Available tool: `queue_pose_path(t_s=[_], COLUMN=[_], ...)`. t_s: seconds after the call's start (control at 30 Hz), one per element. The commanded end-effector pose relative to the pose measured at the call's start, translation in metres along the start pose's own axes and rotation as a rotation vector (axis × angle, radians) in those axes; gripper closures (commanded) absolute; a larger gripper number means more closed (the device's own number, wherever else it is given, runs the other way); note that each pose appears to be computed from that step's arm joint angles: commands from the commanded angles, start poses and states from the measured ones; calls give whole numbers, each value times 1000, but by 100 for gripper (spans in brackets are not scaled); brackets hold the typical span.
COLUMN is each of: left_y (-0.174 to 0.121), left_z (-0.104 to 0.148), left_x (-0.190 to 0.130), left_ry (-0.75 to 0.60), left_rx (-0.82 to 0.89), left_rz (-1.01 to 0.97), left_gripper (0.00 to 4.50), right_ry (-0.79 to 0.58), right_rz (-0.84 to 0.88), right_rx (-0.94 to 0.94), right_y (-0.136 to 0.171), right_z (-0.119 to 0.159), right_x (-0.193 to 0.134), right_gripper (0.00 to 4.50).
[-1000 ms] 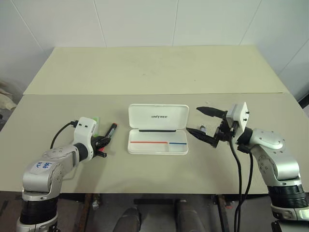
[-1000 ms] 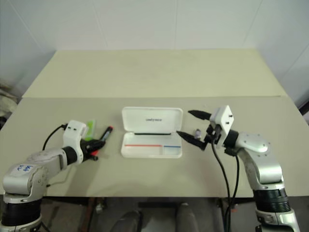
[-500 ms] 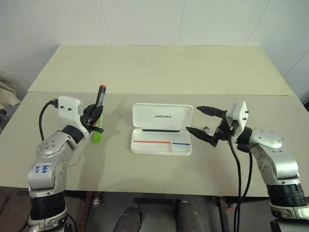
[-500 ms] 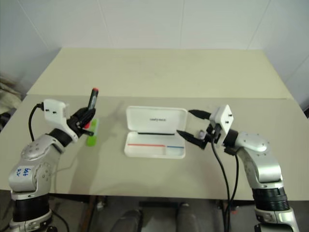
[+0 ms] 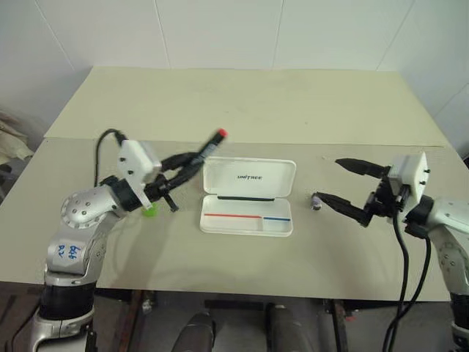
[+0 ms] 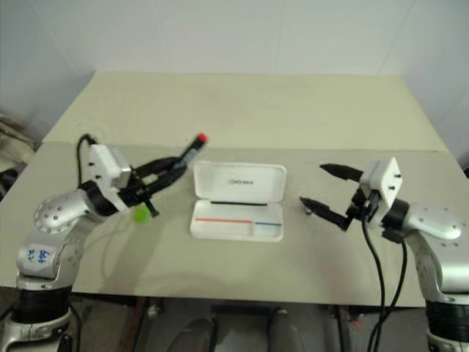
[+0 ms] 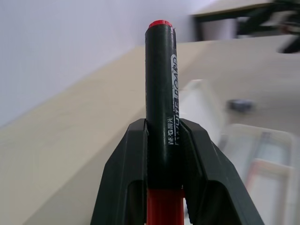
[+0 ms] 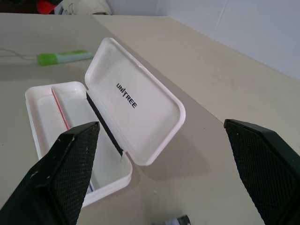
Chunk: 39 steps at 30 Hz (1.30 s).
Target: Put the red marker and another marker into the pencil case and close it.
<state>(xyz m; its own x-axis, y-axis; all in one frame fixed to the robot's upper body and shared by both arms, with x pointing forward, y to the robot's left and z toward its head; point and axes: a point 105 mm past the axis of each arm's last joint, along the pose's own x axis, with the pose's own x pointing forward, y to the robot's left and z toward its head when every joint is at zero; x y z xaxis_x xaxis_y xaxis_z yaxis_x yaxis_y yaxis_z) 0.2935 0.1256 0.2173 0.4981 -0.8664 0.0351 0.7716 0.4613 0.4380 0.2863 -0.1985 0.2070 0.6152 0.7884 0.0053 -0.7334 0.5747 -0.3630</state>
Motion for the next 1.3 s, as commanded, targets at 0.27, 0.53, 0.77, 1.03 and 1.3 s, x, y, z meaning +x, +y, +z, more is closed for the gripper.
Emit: queue_pose_path(t_s=[0.27, 0.53, 0.77, 1.03, 1.3], left_y=[-17, -16, -20, -21, -15], left_z=[-31, -69, -72, -77, -76], left_x=[23, 34, 50, 63, 71], left_ry=[105, 262, 237, 236, 237], left_rx=[48, 189, 221, 287, 289], left_rz=[-259, -396, -473, -495, -456], left_gripper=[390, 390, 390, 390, 390], right_ry=[-13, -24, -40, -55, -65], right_rz=[-97, -125, -143, -148, -151], right_rx=[-39, -28, -22, -15, -1], right_y=[9, 17, 20, 22, 25], right_z=[11, 15, 18, 17, 13], right_x=[-10, -7, -4, -2, -1], right_gripper=[0, 0, 0, 0, 0])
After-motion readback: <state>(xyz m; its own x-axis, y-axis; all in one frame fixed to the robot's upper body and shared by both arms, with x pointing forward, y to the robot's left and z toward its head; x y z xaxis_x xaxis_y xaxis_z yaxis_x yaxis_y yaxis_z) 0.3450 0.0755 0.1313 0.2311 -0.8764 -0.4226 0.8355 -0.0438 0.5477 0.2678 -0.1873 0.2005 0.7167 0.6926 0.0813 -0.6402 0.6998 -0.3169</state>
